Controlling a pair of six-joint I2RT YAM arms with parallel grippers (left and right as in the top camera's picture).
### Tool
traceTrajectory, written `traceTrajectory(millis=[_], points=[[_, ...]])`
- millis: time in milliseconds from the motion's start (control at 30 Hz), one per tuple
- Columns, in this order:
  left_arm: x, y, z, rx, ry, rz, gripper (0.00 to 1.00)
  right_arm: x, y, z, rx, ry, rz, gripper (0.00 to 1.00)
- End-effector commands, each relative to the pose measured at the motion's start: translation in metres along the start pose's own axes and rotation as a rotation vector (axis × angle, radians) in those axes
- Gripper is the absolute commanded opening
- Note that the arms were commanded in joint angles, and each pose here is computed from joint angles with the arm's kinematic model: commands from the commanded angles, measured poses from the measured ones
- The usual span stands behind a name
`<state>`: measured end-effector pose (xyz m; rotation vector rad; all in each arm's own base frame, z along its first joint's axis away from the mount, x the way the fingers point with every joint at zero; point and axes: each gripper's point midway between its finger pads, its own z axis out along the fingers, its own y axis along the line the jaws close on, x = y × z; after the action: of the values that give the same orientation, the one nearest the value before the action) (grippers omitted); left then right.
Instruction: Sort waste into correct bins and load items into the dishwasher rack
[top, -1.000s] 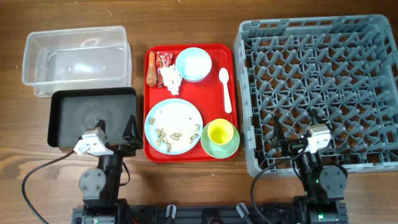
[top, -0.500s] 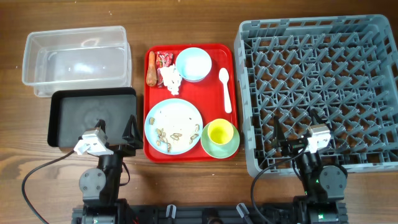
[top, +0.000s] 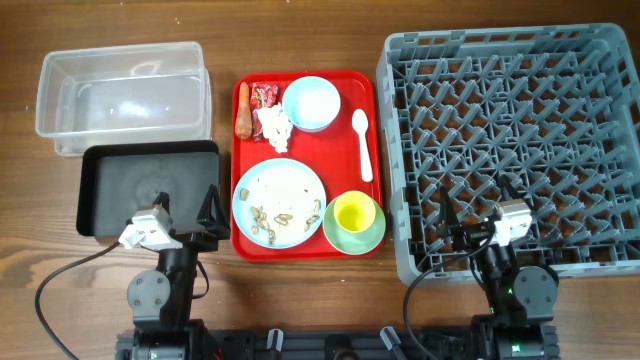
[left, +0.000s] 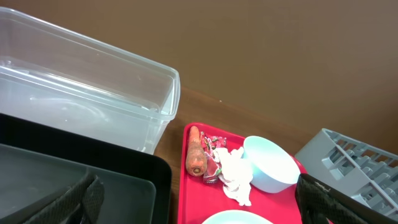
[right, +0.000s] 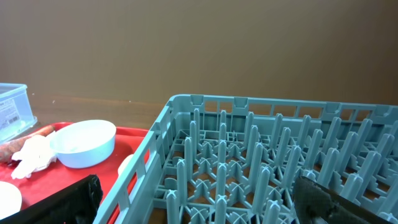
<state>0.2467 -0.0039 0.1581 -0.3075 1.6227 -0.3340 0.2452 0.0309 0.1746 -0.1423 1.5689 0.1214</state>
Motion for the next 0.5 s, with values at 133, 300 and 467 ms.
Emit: traceTrajectory(millis=[133,300,467], points=[[0.0027,0.0,0.0,0.003,0.011,0.009,1.0,-0.0017,0.0022,-0.0003,-0.014,-0.008,-0.013,1.0],[0.0028,0.0,0.0,0.003,0.012,0.009,1.0,-0.0017,0.0022,-0.0003,-0.014,-0.008,-0.013,1.0],[0.0028,0.0,0.0,0.003,0.012,0.009,1.0,-0.0059,0.0021,-0.0004,-0.014,-0.025,-0.016,1.0]])
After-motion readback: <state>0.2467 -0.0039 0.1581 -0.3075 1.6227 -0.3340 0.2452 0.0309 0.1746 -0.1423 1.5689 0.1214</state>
